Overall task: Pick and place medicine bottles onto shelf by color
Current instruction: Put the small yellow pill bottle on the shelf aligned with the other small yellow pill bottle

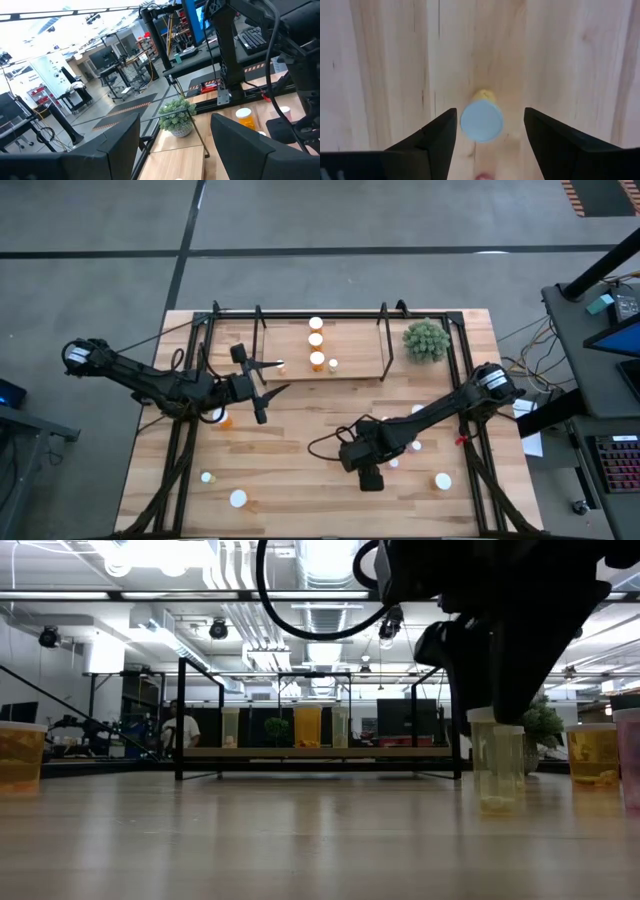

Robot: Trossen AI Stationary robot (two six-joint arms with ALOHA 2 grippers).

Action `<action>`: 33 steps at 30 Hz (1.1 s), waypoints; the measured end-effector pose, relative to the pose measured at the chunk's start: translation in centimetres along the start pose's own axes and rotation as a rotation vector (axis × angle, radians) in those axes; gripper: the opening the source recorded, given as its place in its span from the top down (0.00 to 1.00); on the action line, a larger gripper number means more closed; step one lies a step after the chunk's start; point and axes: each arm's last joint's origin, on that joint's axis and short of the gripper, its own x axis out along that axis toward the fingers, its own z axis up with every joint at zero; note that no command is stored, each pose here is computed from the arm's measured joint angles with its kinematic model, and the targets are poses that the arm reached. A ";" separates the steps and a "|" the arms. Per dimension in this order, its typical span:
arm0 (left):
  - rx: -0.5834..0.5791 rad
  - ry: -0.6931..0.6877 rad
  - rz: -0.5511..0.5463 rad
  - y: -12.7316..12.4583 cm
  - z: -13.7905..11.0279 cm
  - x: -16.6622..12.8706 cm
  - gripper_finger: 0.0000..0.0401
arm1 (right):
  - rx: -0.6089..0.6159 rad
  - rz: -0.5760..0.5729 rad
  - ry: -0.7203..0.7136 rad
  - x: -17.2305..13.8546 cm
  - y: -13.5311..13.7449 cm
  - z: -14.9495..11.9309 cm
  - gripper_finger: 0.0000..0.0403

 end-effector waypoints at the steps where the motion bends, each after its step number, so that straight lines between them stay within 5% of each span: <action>1: 0.000 0.000 0.000 0.0 0.0 0.0 0.44 | 0.000 0.000 0.001 0.0 0.0 0.0 0.45; 24: 0.000 0.001 -0.001 0.0 -0.1 0.0 0.44 | -0.015 -0.023 0.001 -0.3 -0.3 0.1 0.67; 33: -0.010 -0.009 0.003 0.0 0.0 0.0 0.44 | -0.043 -0.120 -0.084 -7.0 -5.6 3.5 0.67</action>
